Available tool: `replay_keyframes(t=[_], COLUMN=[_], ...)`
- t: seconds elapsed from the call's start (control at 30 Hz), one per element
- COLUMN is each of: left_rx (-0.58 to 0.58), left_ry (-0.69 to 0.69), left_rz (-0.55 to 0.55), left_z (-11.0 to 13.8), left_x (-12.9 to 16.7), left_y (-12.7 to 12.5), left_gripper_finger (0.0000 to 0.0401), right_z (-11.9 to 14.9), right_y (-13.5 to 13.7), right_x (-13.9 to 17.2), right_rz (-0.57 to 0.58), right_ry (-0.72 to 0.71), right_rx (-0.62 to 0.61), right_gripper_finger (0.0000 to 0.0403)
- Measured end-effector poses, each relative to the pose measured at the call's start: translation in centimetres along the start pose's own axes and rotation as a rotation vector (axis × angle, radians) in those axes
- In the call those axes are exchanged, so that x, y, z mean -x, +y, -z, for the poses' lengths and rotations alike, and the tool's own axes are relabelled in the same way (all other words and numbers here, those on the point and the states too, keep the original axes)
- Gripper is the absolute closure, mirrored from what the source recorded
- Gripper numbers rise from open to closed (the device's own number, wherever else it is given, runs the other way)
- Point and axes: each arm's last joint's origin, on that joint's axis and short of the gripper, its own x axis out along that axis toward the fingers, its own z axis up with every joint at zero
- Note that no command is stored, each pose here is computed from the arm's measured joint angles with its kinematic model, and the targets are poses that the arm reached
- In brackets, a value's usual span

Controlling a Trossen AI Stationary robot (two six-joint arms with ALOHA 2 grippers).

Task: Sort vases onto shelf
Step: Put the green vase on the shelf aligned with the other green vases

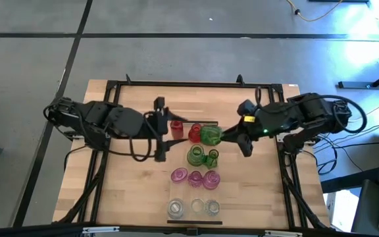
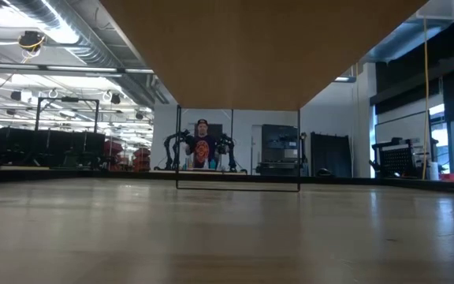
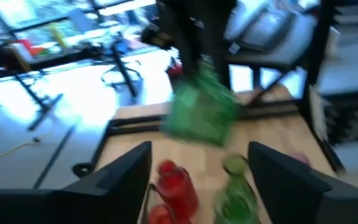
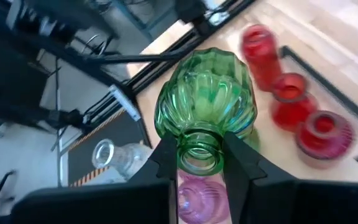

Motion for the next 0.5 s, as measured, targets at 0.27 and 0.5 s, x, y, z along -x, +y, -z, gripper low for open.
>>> replay_keyframes(t=[0.27, 0.5], left_rx=[0.144, 0.182], left_ry=[-0.158, -0.307], left_rz=[-0.049, -0.055], left_z=[-1.6, -3.1], left_x=[-0.4, 0.0], left_y=[1.3, 1.5], left_gripper_finger=[0.0074, 0.0072], right_z=[-0.3, -0.2], right_y=[0.4, 0.5], right_x=[-1.4, -1.4], right_rz=[-0.04, -0.044], right_ry=[0.025, 0.028], right_rx=[0.045, 0.055], right_gripper_finger=[0.035, 0.035])
